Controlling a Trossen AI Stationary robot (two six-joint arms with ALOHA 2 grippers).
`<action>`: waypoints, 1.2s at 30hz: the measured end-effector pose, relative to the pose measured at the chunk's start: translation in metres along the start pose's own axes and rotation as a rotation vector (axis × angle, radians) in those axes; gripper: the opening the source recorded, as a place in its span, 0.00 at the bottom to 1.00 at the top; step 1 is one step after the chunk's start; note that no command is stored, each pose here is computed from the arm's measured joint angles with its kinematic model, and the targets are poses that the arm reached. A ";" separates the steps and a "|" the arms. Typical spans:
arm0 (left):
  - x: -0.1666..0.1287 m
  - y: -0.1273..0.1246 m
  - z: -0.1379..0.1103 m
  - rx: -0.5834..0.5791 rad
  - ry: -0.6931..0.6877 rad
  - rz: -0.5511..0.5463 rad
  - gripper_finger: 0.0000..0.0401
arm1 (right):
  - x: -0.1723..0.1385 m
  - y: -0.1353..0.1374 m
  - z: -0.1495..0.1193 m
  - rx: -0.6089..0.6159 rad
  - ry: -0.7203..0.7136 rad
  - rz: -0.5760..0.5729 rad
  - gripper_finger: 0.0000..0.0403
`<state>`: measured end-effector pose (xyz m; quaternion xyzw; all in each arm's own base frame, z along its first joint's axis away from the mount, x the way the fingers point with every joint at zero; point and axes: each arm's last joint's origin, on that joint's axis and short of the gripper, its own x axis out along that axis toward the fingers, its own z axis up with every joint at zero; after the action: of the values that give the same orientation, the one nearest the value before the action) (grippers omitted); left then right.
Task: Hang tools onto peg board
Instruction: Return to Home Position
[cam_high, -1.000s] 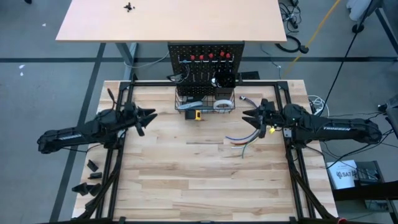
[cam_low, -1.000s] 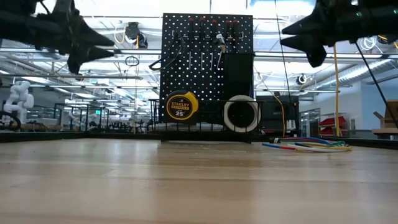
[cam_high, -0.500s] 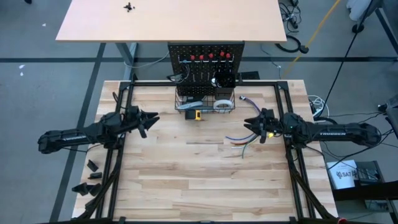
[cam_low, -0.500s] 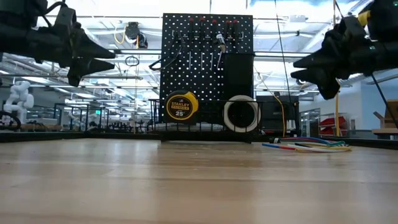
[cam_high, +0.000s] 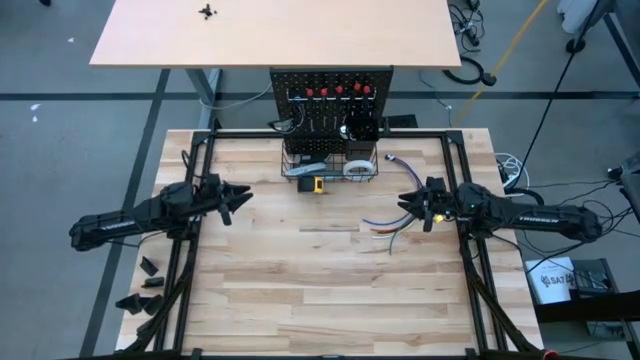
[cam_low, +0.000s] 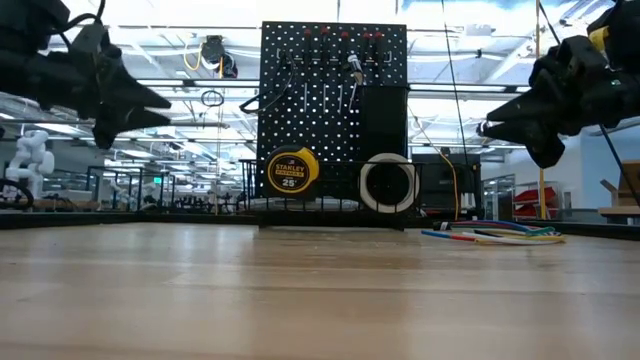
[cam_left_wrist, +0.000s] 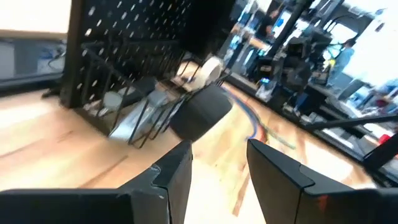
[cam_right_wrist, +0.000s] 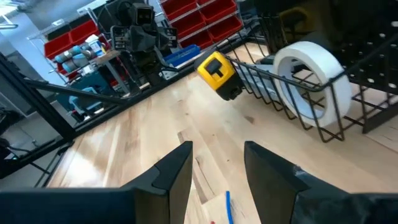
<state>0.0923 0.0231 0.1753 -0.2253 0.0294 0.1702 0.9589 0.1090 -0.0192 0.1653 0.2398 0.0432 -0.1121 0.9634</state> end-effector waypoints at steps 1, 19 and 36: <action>-0.001 0.001 -0.001 -0.002 0.011 0.009 0.39 | -0.001 -0.001 -0.001 0.000 0.001 -0.007 0.35; -0.003 0.006 -0.003 0.217 -0.026 0.108 0.39 | -0.020 -0.008 0.001 -0.058 0.065 -0.227 0.35; -0.001 0.007 -0.004 0.493 0.003 0.161 0.39 | -0.020 -0.008 0.001 -0.064 0.063 -0.223 0.35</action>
<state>0.0889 0.0268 0.1685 0.0182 0.0891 0.2331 0.9682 0.0878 -0.0223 0.1654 0.2062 0.1033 -0.2097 0.9502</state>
